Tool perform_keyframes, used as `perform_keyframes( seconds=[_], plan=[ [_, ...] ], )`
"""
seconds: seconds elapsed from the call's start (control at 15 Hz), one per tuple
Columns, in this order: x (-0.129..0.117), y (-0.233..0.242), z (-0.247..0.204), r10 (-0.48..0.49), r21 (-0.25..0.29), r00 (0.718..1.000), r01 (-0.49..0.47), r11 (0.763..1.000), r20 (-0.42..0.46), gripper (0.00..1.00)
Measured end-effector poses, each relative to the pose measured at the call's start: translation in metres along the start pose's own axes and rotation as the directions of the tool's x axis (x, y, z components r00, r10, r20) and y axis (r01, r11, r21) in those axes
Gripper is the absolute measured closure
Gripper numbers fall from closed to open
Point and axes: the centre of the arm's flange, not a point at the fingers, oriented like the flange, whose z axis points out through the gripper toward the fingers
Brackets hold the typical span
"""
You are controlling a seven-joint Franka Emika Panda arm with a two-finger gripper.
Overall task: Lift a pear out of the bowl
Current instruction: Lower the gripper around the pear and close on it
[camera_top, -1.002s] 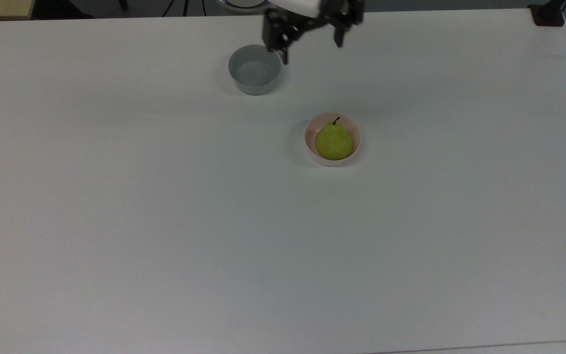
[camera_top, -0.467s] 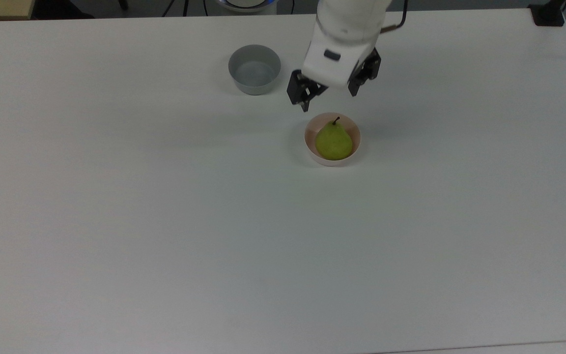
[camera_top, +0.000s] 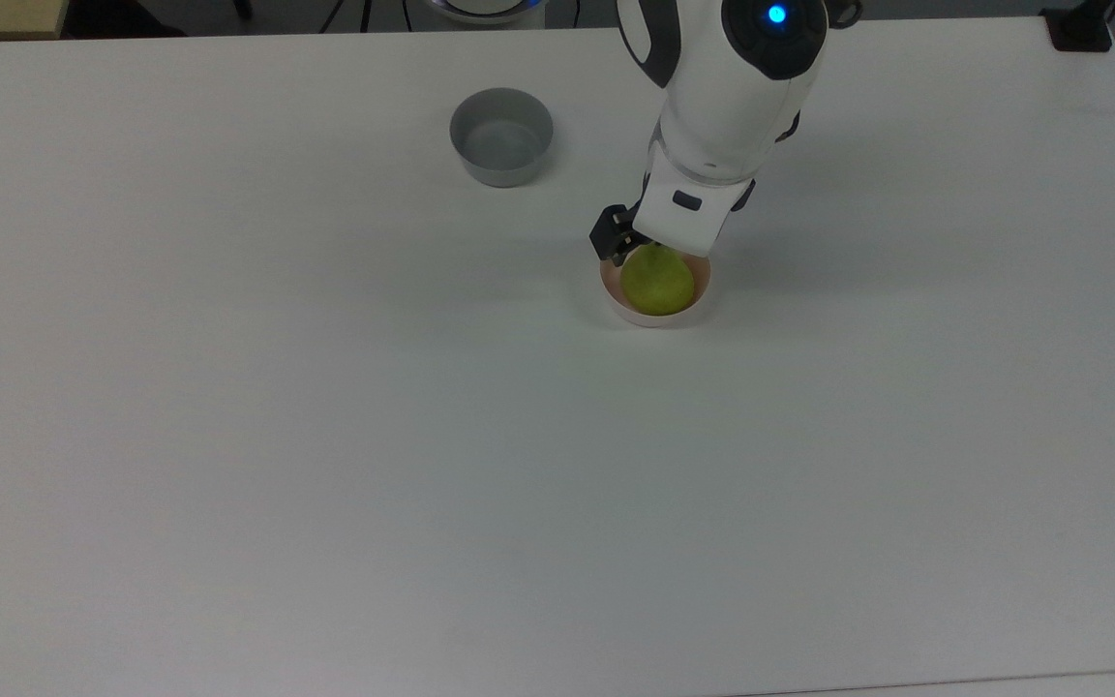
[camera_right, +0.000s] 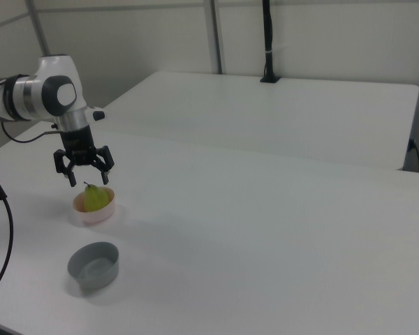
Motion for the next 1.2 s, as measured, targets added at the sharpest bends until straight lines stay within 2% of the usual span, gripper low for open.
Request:
perform_keyframes(
  seconds=[0.2, 0.6, 0.73, 0.87, 0.93, 1.2],
  plan=[
    [0.010, 0.000, 0.018, 0.010, -0.008, 1.000, -0.011, 1.000, -0.022, 0.00],
    [0.018, -0.012, 0.049, -0.008, -0.066, 1.000, 0.008, 0.998, 0.014, 0.02],
    [0.018, -0.012, 0.050, -0.009, -0.069, 1.000, 0.010, 0.998, 0.015, 0.14],
    [0.018, -0.012, 0.051, -0.009, -0.069, 1.000, 0.010, 0.998, 0.016, 0.19],
    [0.018, -0.012, 0.049, -0.010, -0.071, 1.000, 0.011, 0.997, 0.014, 0.30],
    [0.019, -0.014, 0.047, 0.001, -0.073, 1.000, 0.000, 0.997, 0.008, 0.34]
  ],
)
